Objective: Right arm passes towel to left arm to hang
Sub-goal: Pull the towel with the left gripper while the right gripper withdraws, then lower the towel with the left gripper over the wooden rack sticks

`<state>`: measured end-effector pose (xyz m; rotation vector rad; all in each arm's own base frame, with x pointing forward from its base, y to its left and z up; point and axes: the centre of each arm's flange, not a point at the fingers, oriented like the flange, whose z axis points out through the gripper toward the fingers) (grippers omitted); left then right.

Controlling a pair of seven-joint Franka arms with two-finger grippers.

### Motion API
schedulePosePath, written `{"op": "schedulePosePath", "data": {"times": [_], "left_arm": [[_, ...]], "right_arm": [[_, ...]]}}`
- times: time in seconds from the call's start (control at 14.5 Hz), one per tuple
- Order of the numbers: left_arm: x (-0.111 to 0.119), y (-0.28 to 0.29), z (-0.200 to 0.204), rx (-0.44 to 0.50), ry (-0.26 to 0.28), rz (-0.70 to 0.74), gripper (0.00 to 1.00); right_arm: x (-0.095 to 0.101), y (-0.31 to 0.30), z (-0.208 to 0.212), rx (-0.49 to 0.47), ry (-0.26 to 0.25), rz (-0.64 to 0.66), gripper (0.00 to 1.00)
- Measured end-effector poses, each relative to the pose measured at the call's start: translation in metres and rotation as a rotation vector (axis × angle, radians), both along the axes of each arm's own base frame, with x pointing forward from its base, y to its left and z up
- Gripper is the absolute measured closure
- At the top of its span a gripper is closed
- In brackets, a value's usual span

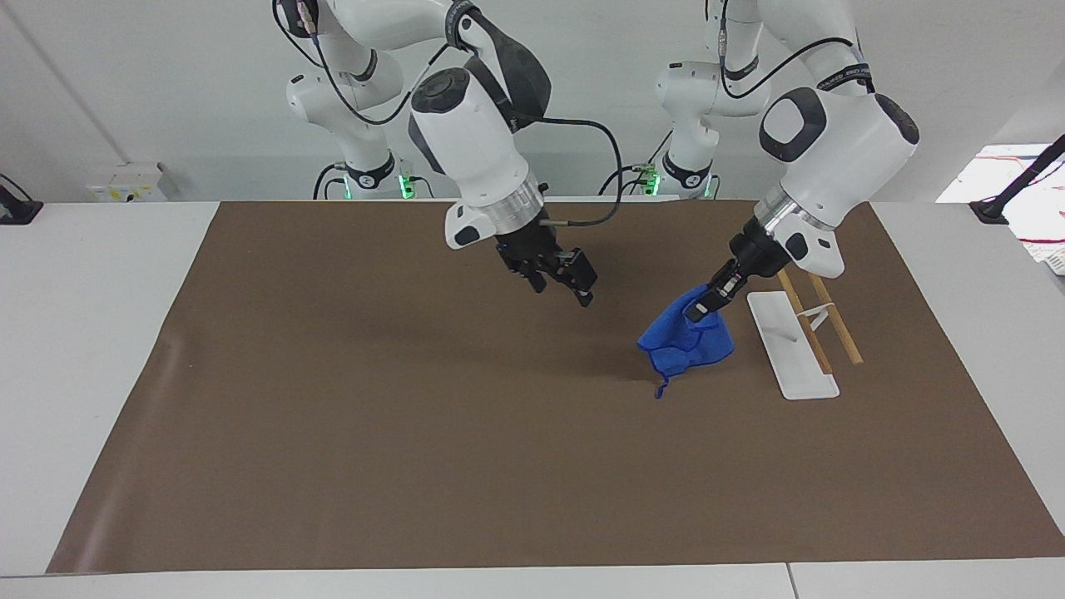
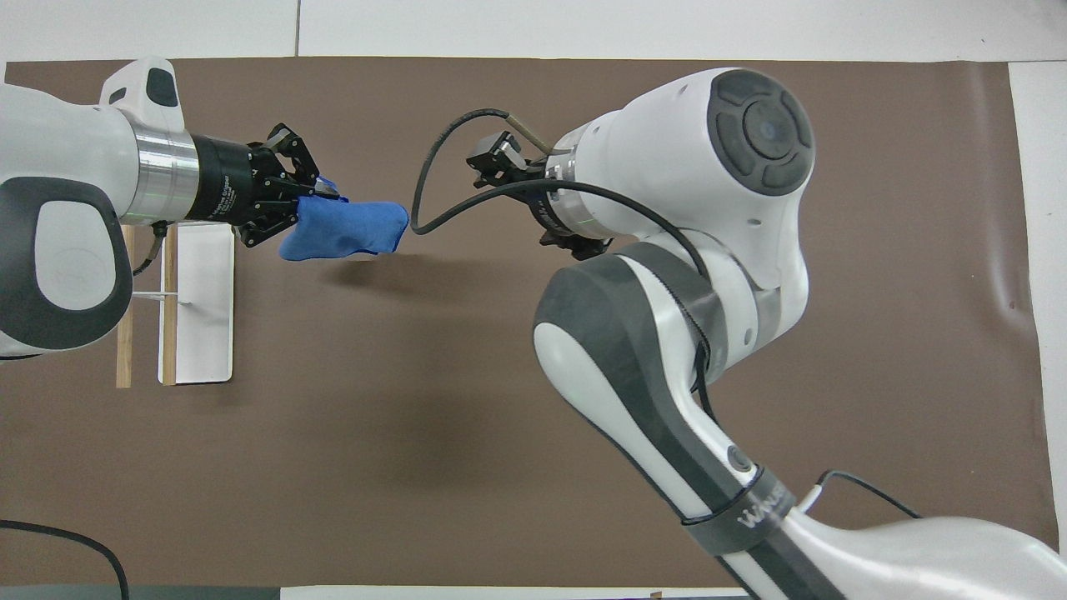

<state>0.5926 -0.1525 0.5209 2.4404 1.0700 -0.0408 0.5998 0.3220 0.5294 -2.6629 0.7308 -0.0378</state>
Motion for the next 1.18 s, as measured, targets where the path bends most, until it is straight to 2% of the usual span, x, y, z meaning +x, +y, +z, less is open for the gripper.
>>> {"op": "schedulePosePath", "data": {"times": [0.21, 0.28, 0.41, 0.55, 0.9, 1.18], "left_arm": [[0.008, 0.043, 0.002, 0.038, -0.006, 0.084, 0.98], [0.009, 0.057, 0.004, 0.056, -0.002, 0.122, 0.98], [0.003, 0.08, 0.005, 0.084, 0.02, 0.208, 0.98], [-0.007, 0.101, 0.004, 0.094, 0.048, 0.306, 0.98], [-0.025, 0.158, -0.009, 0.065, 0.128, 0.593, 0.98], [-0.039, 0.202, -0.021, 0.022, 0.174, 0.839, 0.98]], "right_arm": [[0.025, -0.103, -0.007, -0.208, -0.007, 0.254, 0.0], [0.031, -0.142, -0.009, -0.245, 0.005, 0.315, 0.0], [0.036, -0.212, -0.002, -0.281, 0.032, 0.352, 0.0], [0.026, -0.258, 0.022, -0.293, 0.058, 0.336, 0.0], [-0.029, -0.317, 0.1, -0.338, 0.067, 0.352, 0.0], [-0.046, -0.345, 0.087, -0.394, 0.085, 0.453, 0.0]]}}
